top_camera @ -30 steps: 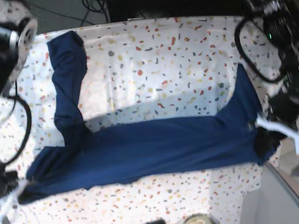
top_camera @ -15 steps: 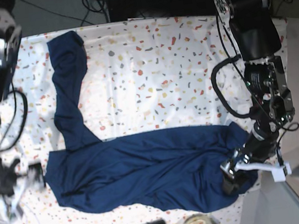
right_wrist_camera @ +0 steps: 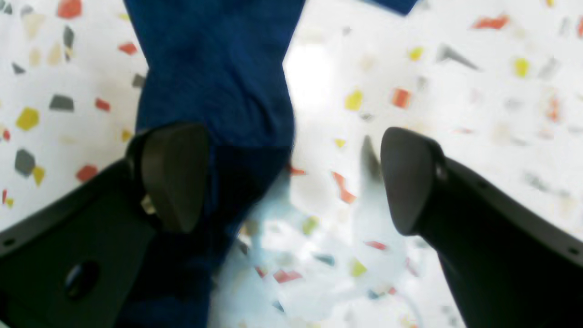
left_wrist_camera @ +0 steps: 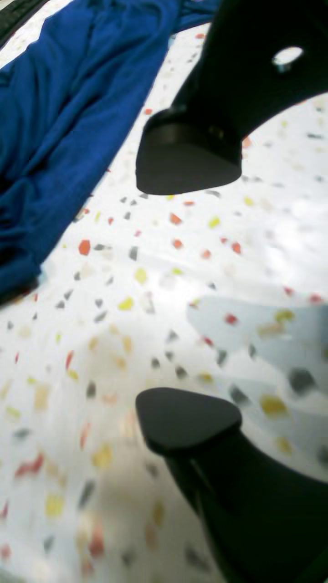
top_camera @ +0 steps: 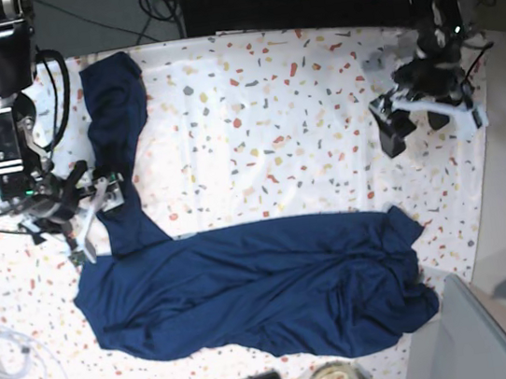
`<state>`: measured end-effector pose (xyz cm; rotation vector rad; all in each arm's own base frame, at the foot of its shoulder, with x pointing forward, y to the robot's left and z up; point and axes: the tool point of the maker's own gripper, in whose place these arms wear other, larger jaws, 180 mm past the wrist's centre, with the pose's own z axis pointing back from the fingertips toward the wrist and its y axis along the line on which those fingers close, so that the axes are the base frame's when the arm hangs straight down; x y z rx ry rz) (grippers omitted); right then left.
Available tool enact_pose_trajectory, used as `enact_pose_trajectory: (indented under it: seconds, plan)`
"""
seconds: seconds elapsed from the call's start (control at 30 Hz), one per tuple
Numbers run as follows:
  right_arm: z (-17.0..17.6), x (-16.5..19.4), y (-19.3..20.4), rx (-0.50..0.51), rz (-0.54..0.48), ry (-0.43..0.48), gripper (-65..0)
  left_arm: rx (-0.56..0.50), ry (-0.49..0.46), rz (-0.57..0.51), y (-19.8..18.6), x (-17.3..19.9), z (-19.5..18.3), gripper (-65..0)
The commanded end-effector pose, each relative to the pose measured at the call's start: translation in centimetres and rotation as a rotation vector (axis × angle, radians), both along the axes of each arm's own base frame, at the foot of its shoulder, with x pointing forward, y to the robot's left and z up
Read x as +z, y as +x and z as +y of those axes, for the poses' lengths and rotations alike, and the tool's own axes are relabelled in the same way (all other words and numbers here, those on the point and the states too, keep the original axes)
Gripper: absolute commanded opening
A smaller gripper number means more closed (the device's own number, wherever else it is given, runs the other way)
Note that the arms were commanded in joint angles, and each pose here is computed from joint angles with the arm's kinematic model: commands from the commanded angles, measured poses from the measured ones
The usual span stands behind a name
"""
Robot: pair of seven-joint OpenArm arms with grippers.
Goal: Layout the t-shirt on the table in an organized manner, then fold the t-shirt properly
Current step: 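Drag the held corner with the right gripper away from the left gripper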
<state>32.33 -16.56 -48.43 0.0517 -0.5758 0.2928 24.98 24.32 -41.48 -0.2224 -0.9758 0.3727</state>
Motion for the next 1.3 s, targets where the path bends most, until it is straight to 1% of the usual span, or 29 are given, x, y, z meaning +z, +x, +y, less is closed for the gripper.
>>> enact_pose_trajectory:
  seconds: [0.0, 0.07, 0.1, 0.13, 0.17, 0.2, 0.27, 0.3, 0.33, 0.4, 0.5, 0.63, 0.7, 0.8, 0.87, 0.93, 1.03, 1.07, 1.1, 1.17, 1.2, 1.27]
  plan:
    - [0.3, 0.8, 1.4, 0.007, -0.041, 0.013, -11.1, -0.021, 0.012, -0.042, -0.1, 1.2, 0.3, -0.5]
    - [0.9, -0.5, 0.7, 0.019, -0.001, 0.020, -11.6, -0.039, 0.015, -0.043, -1.5, 1.3, 0.8, -0.5]
    - [1.0, -1.0, 0.4, 0.023, 0.014, 0.021, -12.8, -0.040, 0.019, -0.044, -2.1, 1.3, 1.4, -0.5]
    - [1.3, -1.3, 0.0, 0.033, 0.024, 0.019, -16.1, -0.034, 0.023, -0.045, -2.6, 1.4, 1.9, -0.5]
    - [1.5, -1.7, -0.7, 0.039, 0.039, 0.020, -23.4, -0.032, 0.028, -0.046, -3.0, 1.5, 2.3, -0.5]
    - [1.6, -2.1, -1.6, 0.043, 0.052, 0.020, -33.6, -0.028, 0.032, -0.040, -3.6, 1.4, 2.7, -0.5]
    - [1.8, -2.0, -3.0, 0.052, 0.043, 0.019, -57.6, -0.020, 0.039, -0.030, -4.2, 1.3, 3.2, -0.5]
    - [2.1, -1.6, -4.0, 0.062, 0.030, 0.018, -65.0, -0.018, 0.043, -0.023, -4.4, 1.2, 3.3, -0.5]
    - [2.4, -1.1, -5.0, 0.072, 0.016, 0.018, -65.0, -0.020, 0.045, -0.014, -4.8, 1.0, 3.4, -0.5]
    - [2.8, 0.3, -6.7, 0.084, -0.021, 0.017, -61.7, -0.021, 0.044, -0.009, -5.0, 0.9, 3.3, -0.5]
    - [2.0, 2.9, -9.7, 0.068, -0.073, 0.003, -65.0, -0.028, 0.041, -0.007, -4.9, 0.8, 3.0, -0.7]
    - [0.1, 6.4, -12.6, 0.032, -0.129, -0.037, -65.0, -0.022, 0.027, -0.013, -4.8, 0.7, 2.5, -0.7]
    - [-0.9, 8.0, -13.7, -0.007, -0.152, -0.055, -65.0, -0.022, 0.027, -0.013, -4.8, 0.7, 2.5, -0.7]
    - [-3.4, 9.9, -14.9, -0.113, -0.185, -0.090, -65.0, -0.022, 0.027, -0.015, -4.7, 0.7, 2.5, -0.7]
    - [-5.0, 10.1, -15.7, -0.185, -0.183, -0.107, -65.0, -0.022, 0.027, -0.013, -4.8, 0.7, 2.5, -0.7]
    - [-6.4, 10.3, -16.1, -0.232, -0.184, -0.127, -65.0, -0.021, 0.029, -0.012, -4.8, 0.7, 2.6, -0.7]
    - [-7.3, 10.5, -16.7, -0.303, -0.188, -0.109, -65.0, -0.023, 0.031, -0.012, -4.8, 0.7, 2.7, -1.8]
    - [-7.5, 10.6, -16.9, -0.325, -0.197, -0.085, -65.0, -0.023, 0.031, -0.012, -4.8, 0.7, 2.7, -4.9]
    - [-7.4, 10.8, -16.9, -0.328, -0.202, -0.053, -65.0, -0.023, 0.031, -0.013, -4.8, 0.8, 2.7, -9.5]
    - [-6.4, 10.8, -17.1, -0.286, -0.198, 0.005, -65.0, -0.018, 0.028, -0.005, -4.8, 0.4, 2.8, -20.2]
    - [-5.7, 10.3, -17.7, -0.253, -0.169, 0.026, -65.0, -0.014, 0.024, -0.004, -4.7, 0.2, 2.8, -25.7]
    - [-4.8, 9.4, -18.7, -0.203, -0.100, 0.035, -65.0, -0.004, 0.011, -0.005, -4.1, -0.2, 2.9, -33.7]
